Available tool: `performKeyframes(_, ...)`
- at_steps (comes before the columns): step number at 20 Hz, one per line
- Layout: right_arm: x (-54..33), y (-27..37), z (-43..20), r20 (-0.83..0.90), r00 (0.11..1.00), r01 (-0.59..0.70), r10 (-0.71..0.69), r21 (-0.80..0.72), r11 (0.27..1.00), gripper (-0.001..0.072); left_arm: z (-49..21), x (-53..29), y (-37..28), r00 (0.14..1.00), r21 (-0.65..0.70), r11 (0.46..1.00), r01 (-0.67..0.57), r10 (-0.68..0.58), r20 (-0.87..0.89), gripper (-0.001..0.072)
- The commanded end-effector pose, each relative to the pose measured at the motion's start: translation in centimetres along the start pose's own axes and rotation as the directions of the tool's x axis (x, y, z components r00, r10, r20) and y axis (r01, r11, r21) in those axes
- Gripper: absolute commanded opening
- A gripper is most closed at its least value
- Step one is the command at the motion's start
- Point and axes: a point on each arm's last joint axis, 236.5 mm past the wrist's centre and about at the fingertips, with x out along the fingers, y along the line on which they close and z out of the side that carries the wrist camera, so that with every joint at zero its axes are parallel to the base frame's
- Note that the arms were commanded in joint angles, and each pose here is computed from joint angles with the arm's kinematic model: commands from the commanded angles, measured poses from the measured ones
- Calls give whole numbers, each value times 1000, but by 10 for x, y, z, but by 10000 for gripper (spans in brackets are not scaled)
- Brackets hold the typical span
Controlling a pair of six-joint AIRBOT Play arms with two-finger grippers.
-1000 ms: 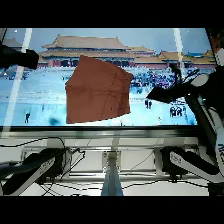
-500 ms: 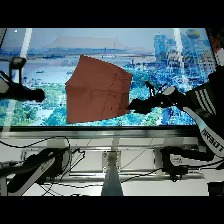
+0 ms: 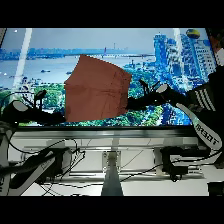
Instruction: Fold the clothes and pants, and hang the long-sleeved shirts on hangers.
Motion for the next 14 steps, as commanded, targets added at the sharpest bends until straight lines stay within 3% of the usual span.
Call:
performKeyframes(1, 1, 1, 3, 8, 1000, 0, 0, -9, 1000, 19, 6, 22, -16, 993, -74, 991, 115, -113, 22, 511)
performKeyframes(2, 1, 0, 4, 13, 1000, 2, -2, -9, 1000, 19, 9, 28, -20, 989, -84, 986, 146, -144, 22, 491)
performKeyframes(3, 1, 0, 5, 18, 1000, 4, -3, -9, 1000, 20, 10, 33, -24, 984, -92, 980, 176, -175, 17, 398)
performKeyframes(4, 1, -1, 6, 23, 1000, 6, -6, -10, 1000, 20, 10, 39, -26, 980, -93, 976, 197, -198, 3, 359)
performKeyframes(7, -3, 4, 12, 34, 999, 6, -3, -95, 995, 19, 12, 51, -19, 981, -95, 977, 192, -193, -3, 322)
performKeyframes(8, -5, 9, 15, 37, 999, 2, 3, -133, 991, 19, 16, 52, -16, 983, -95, 979, 183, -183, 8, 146)
performKeyframes(9, -10, 14, 20, 52, 999, 2, 7, -165, 986, 19, 21, 50, -16, 984, -85, 980, 179, -178, 21, 20)
performKeyframes(14, -47, 57, 52, 152, 988, 7, 40, -298, 954, 18, 89, -4, -27, 972, 40, 985, 169, -173, 159, 13)
